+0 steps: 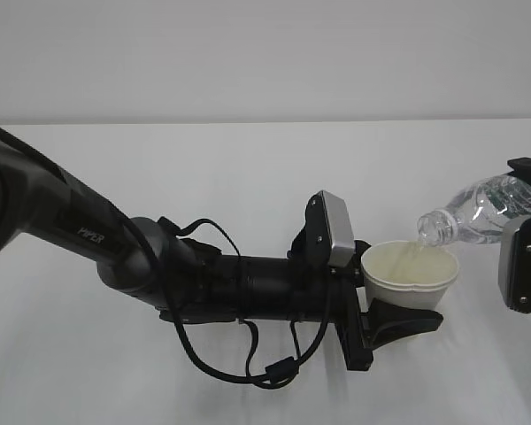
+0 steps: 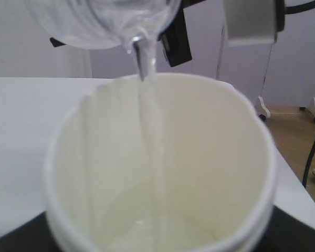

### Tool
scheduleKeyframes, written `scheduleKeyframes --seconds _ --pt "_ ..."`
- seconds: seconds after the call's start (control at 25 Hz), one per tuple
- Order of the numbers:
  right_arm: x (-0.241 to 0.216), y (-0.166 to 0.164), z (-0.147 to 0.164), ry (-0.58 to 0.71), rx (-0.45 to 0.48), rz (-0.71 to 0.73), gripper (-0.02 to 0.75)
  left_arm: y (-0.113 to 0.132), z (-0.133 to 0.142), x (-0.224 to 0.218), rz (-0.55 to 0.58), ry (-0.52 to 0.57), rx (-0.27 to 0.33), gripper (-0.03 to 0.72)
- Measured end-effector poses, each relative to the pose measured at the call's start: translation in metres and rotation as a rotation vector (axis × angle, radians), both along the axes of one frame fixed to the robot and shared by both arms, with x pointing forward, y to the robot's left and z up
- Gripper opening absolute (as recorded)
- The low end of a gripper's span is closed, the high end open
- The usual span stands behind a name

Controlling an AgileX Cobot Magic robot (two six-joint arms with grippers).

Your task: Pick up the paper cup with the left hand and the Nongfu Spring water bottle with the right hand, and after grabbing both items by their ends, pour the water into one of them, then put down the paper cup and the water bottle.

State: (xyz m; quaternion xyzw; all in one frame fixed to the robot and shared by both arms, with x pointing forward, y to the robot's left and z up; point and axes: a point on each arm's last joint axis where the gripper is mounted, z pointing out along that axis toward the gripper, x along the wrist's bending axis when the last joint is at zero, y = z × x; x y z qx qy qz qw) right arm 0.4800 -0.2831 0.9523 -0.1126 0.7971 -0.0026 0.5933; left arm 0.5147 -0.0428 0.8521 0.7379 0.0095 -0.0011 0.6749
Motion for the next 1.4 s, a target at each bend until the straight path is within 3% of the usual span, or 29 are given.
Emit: scheduleKeyframes --seconds 1.4 --pt "0.0 0.0 0.0 -0.004 -0.033 0.01 0.407 0.0 -0.0001 0.0001 0.001 0.0 0.001 0.439"
